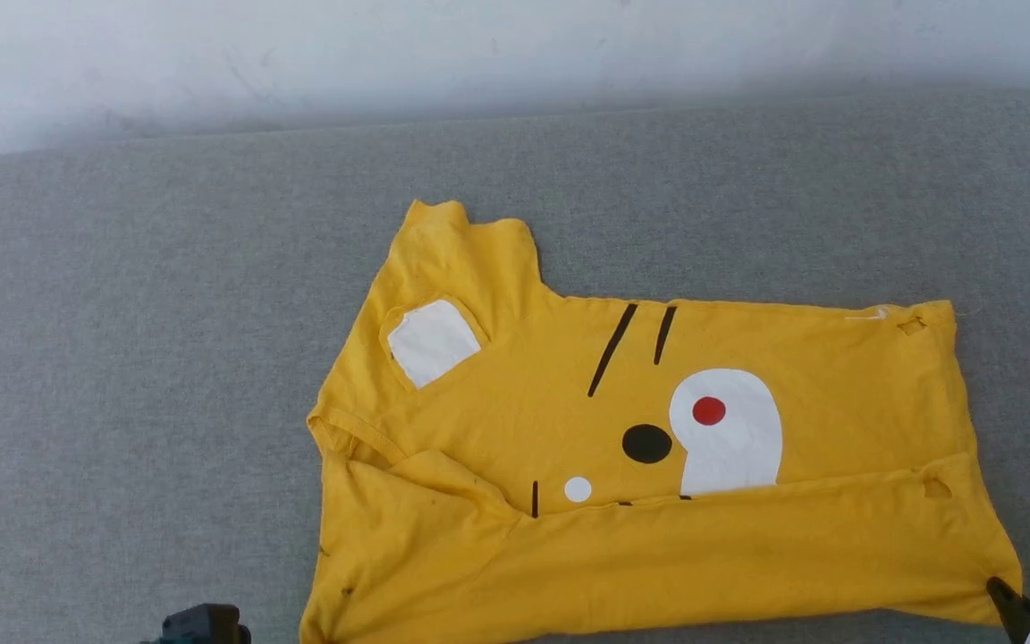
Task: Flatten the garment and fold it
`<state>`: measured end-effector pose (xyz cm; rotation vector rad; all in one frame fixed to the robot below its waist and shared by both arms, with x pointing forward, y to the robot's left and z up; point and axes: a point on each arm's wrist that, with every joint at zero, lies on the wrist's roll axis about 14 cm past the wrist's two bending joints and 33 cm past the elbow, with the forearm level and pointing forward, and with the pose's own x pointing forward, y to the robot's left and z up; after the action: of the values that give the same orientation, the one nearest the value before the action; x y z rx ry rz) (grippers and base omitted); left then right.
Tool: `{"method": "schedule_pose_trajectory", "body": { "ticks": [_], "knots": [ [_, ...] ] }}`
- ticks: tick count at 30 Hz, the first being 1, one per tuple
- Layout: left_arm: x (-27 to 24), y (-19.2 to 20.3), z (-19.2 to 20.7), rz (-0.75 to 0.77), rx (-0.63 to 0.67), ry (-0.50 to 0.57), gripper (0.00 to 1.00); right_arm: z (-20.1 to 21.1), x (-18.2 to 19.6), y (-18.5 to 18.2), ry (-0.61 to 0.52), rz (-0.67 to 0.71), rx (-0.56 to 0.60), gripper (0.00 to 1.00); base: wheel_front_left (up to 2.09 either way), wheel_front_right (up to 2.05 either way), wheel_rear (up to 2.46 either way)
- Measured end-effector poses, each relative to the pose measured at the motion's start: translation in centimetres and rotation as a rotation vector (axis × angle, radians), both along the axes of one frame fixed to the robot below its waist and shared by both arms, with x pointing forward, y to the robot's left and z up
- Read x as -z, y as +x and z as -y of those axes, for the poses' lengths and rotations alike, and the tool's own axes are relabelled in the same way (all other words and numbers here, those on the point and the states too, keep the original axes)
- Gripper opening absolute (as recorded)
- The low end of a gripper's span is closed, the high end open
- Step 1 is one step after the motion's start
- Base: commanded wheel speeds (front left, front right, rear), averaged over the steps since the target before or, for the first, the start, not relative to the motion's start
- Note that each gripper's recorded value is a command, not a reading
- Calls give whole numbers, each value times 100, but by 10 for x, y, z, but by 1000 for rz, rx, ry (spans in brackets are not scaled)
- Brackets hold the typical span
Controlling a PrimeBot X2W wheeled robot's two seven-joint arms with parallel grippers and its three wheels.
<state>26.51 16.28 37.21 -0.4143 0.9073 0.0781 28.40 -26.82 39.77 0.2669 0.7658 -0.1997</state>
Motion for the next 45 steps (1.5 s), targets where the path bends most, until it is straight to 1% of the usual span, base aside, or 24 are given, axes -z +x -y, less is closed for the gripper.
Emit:
{"method": "schedule_pose_trajectory", "body": {
  "ticks": [1, 2, 3, 7, 11, 15, 19, 21, 23, 25, 27, 31, 34, 40, 42, 45],
  "knots": [
    [0, 1, 1, 7, 2, -1, 24, 1, -1, 1, -3, 10, 4, 26, 0, 0, 0],
    [0, 3, 1, 17, 1, -1, 100, 2, -3, 3, -7, 29, 13, 53, 0, 0, 0],
    [0, 6, 1, 31, -3, -2, 100, 3, -4, 5, -16, 43, 14, 100, 0, 0, 0],
    [-8, 23, 4, 94, 4, -8, 100, 3, -9, 10, -23, 80, 17, 100, 0, 0, 0],
    [-26, 48, -6, 187, -3, 26, 100, 8, -26, 24, -48, 165, 26, 100, 0, 0, 0],
    [-71, 96, -25, 388, -11, 122, 100, 12, -47, 42, -84, 263, 25, 100, 0, 0, 0],
    [-126, 146, -28, 598, 28, 203, 100, 6, -56, 59, -95, 317, 5, 100, 0, 0, 0],
    [-154, 172, -22, 706, 86, 251, 100, 3, -57, 67, -94, 332, -3, 100, 0, 0, 0],
    [-176, 196, -14, 789, 127, 270, 100, 0, -57, 75, -93, 343, -13, 100, 0, 0, 0],
    [-185, 217, -6, 824, 187, 306, 100, -4, -57, 83, -94, 353, -26, 100, 0, 0, 0],
    [-186, 238, -2, 819, 222, 334, 100, -6, -56, 91, -92, 360, -38, 100, 0, 0, 0],
    [-180, 275, 25, 802, 341, 329, 100, -10, -51, 107, -98, 372, -59, 100, 0, 0, 0],
    [-158, 294, 45, 732, 450, 325, 100, -12, -41, 115, -93, 358, -70, 100, 0, 0, 0],
    [-86, 305, 68, 492, 624, 305, 100, -10, -19, 119, -89, 311, -65, 100, 0, 0, 0],
    [-69, 308, 71, 438, 639, 290, 100, -7, -12, 117, -90, 294, -57, 100, 0, 0, 0],
    [-49, 315, 70, 375, 648, 296, 100, -4, -4, 117, -91, 273, -51, 100, 0, 0, 0]
  ]
}}
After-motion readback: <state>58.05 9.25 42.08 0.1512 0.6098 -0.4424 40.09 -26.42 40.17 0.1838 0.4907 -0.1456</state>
